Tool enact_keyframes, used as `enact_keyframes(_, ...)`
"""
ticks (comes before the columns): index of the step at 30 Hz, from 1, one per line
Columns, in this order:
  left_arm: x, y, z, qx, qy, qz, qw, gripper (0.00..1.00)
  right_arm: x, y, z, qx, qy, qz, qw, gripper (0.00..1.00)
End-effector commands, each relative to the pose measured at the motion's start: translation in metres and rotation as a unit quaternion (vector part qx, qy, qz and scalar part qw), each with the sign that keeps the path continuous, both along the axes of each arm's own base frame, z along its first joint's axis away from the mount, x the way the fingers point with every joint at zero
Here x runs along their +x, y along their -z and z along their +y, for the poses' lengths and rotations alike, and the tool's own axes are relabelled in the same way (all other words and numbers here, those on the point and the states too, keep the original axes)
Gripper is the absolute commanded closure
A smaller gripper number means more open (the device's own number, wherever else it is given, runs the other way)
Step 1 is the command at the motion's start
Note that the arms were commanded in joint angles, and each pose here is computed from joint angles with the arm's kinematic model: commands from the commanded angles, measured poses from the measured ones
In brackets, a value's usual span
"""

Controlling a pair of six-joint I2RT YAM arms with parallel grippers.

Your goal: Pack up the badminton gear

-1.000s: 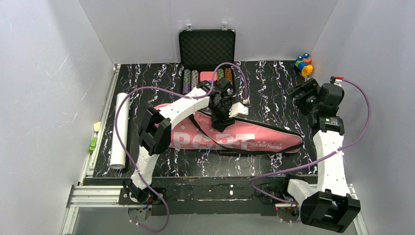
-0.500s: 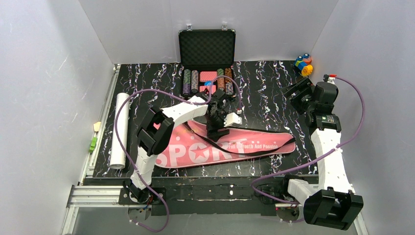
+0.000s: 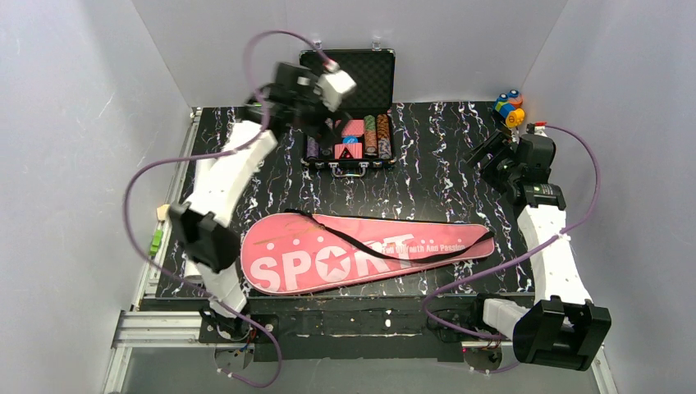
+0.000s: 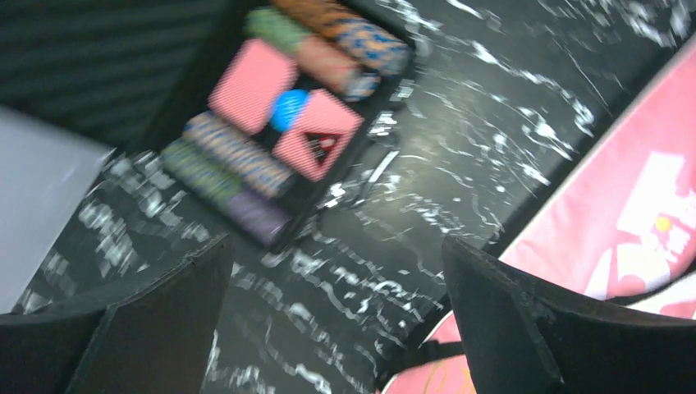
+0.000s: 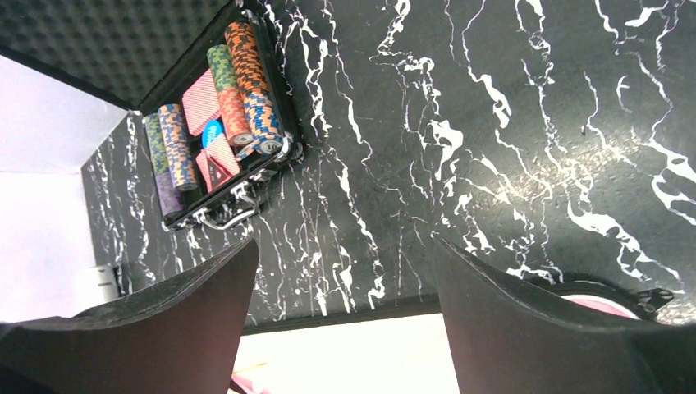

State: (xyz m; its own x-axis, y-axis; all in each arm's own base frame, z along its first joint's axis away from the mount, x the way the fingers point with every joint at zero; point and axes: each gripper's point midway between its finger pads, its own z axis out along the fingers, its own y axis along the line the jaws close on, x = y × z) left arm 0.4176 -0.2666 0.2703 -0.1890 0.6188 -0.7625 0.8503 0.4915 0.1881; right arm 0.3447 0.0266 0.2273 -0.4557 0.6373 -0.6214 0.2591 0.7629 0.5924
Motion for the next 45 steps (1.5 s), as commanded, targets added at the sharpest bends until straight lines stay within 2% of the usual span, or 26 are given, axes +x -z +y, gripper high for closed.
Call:
enact_keyframes(1,-0.005,-0.054,0.084,-0.081,-0.17,0.005,0.982,0.02,0.016,-0.017,-0.009,-0.056,-0.009,-0.043,0.997,0.13)
enact_keyframes(3,-0.003,-0.047,0.124,-0.111,-0.232,0.006,0.966,0.02,0.019,-0.004,-0.024,-0.079,0.026,-0.033,0.996,0.13)
enact_keyframes(7,-0.007,-0.007,0.201,-0.166,-0.342,0.011,0.925,0.02,0.026,0.021,-0.039,-0.074,0.089,-0.027,0.993,0.13)
enact_keyframes(10,-0.005,0.02,0.25,-0.171,-0.412,-0.011,0.895,0.02,0.033,0.037,-0.047,-0.079,0.115,-0.033,0.99,0.12)
enact_keyframes(14,-0.003,0.049,0.281,-0.187,-0.448,-0.06,0.873,0.02,0.035,0.073,-0.064,-0.156,0.118,0.013,0.981,0.12)
enact_keyframes(18,-0.002,0.082,0.286,-0.187,-0.448,-0.097,0.869,0.02,0.036,0.096,-0.076,-0.22,0.114,-0.02,0.969,0.12)
enact_keyframes(19,-0.002,0.088,0.286,-0.19,-0.45,-0.098,0.867,0.02,0.037,0.096,-0.077,-0.226,0.116,-0.043,0.966,0.11)
enact_keyframes(21,-0.001,0.101,0.286,-0.196,-0.451,-0.101,0.865,0.02,0.035,0.095,-0.083,-0.224,0.136,-0.042,0.964,0.11)
enact_keyframes(27,-0.006,0.139,0.281,-0.205,-0.447,-0.085,0.866,0.02,0.027,0.093,-0.083,-0.316,0.083,-0.084,0.942,0.1)
enact_keyframes(30,-0.008,0.15,0.274,-0.219,-0.441,-0.067,0.868,0.02,0.017,0.103,-0.082,-0.316,0.087,-0.11,0.938,0.1)
enact_keyframes(35,-0.014,0.16,0.268,-0.241,-0.426,-0.086,0.868,0.02,0.005,0.108,-0.074,-0.312,0.092,-0.18,0.928,0.1)
enact_keyframes(40,-0.031,0.164,0.261,-0.261,-0.393,-0.146,0.869,0.02,-0.005,0.107,-0.059,-0.325,0.072,-0.222,0.917,0.1)
enact_keyframes(42,-0.04,0.166,0.254,-0.256,-0.371,-0.158,0.879,0.02,-0.012,0.111,-0.049,-0.335,0.056,-0.243,0.909,0.1)
enact_keyframes(44,-0.046,0.164,0.244,-0.276,-0.338,-0.186,0.881,0.02,-0.013,0.098,-0.039,-0.352,0.05,-0.285,0.89,0.1)
enact_keyframes(45,-0.046,0.166,0.244,-0.263,-0.336,-0.18,0.886,0.02,-0.011,0.099,-0.038,-0.355,0.054,-0.28,0.89,0.1)
